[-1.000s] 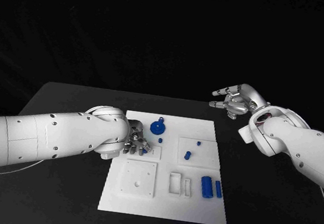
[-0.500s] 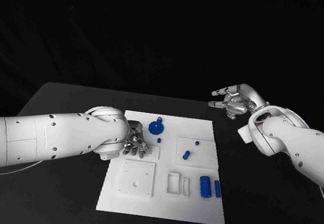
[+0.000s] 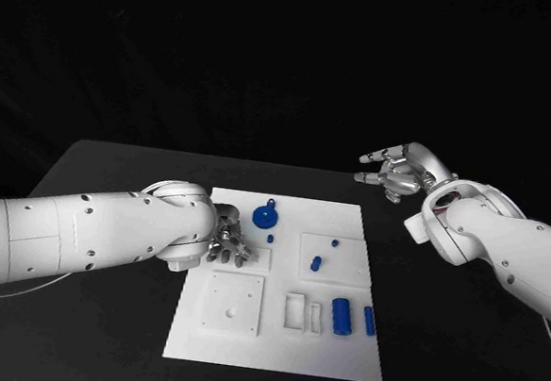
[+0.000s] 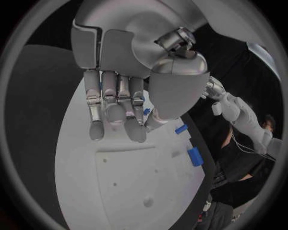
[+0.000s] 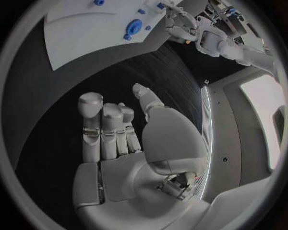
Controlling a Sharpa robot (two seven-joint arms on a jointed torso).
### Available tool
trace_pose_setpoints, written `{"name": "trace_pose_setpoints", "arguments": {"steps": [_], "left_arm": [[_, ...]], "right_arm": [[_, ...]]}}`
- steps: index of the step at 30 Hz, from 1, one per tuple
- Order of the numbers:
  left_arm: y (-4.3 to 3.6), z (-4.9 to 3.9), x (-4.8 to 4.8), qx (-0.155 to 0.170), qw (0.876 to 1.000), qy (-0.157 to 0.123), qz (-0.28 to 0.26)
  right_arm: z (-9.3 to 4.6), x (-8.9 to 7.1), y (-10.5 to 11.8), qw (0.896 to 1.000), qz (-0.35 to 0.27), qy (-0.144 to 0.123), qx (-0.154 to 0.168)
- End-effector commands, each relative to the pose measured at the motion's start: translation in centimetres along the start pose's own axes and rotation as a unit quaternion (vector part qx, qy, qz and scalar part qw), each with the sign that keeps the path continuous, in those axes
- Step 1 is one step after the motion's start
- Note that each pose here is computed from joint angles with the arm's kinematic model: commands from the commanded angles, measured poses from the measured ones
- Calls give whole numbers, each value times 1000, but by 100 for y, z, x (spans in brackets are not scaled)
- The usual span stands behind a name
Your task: Assemble the parts on the task board
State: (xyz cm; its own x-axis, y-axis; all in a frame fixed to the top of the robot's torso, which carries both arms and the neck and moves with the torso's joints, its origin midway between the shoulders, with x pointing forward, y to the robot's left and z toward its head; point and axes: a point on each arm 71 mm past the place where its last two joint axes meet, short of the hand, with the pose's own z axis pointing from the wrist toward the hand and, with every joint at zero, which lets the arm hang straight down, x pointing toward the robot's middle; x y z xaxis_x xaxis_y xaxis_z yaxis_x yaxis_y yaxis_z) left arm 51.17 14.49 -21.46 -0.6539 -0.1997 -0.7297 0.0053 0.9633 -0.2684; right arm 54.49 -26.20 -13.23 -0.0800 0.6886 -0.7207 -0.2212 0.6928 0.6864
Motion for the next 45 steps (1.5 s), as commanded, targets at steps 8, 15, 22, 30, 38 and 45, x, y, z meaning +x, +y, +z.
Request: {"name": "trace_pose_setpoints", "arguments": {"steps": [8,15,22,30,38,45], "left_arm": [[54,-13,-15,3,1000,-2,-13],[119,-53,-20,4,999,8,-33],[158,-117,-119,8,997,11,-70],[263,-225,-501,9,994,-19,-108],[435,-225,-909,-15,992,-57,-111],[510,-153,-1137,-39,990,-89,-102]], "right_arm": [[-7,19,-13,1000,1,6,-1],[-14,20,-34,1000,1,5,1],[-16,12,-50,1000,2,4,3],[-17,2,-67,1000,1,3,5],[-19,0,-70,1000,1,2,6],[-24,-7,-72,1000,1,1,6]]}}
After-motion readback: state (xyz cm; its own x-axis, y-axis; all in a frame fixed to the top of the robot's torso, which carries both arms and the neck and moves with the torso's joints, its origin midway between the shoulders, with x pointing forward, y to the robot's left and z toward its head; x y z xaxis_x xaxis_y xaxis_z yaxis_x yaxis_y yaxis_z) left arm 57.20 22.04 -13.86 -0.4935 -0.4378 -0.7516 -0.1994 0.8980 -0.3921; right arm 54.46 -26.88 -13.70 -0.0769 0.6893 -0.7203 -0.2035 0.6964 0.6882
